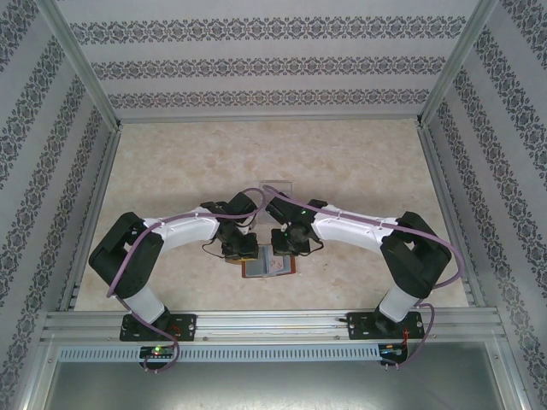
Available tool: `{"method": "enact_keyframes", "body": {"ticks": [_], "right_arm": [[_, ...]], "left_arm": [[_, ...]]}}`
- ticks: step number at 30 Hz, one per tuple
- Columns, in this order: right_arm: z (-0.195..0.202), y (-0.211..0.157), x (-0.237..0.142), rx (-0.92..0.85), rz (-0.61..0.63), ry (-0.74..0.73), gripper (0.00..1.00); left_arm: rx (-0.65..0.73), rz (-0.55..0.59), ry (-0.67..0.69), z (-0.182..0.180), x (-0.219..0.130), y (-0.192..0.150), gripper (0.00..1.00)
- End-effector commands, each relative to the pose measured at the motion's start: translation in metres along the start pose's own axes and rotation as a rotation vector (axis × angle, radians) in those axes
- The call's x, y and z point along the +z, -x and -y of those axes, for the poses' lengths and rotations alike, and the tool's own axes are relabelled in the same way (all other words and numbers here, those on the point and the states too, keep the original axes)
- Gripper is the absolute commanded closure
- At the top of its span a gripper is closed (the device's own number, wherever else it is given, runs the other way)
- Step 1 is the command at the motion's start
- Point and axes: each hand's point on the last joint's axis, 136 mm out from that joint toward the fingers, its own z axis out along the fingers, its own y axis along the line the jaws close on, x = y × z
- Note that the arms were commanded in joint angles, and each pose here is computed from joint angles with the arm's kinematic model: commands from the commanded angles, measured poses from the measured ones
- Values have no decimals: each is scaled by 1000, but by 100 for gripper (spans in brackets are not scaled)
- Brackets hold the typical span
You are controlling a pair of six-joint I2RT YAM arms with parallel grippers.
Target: Take the credit cards out of the card holder
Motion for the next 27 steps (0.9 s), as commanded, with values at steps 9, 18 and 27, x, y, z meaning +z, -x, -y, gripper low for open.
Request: {"method": "enact_keyframes", "body": {"ticks": [9, 18, 27], "right_arm": [[-18, -6, -5, 10, -7, 55, 83], [-20, -8, -9, 9, -4, 56, 88], [-19, -7, -14, 7, 11, 43, 92]], "left_arm": [[18, 5, 28, -4, -5, -3, 83], [19, 5, 27, -3, -5, -3, 83], [20, 13, 31, -3, -8, -2, 83]]}}
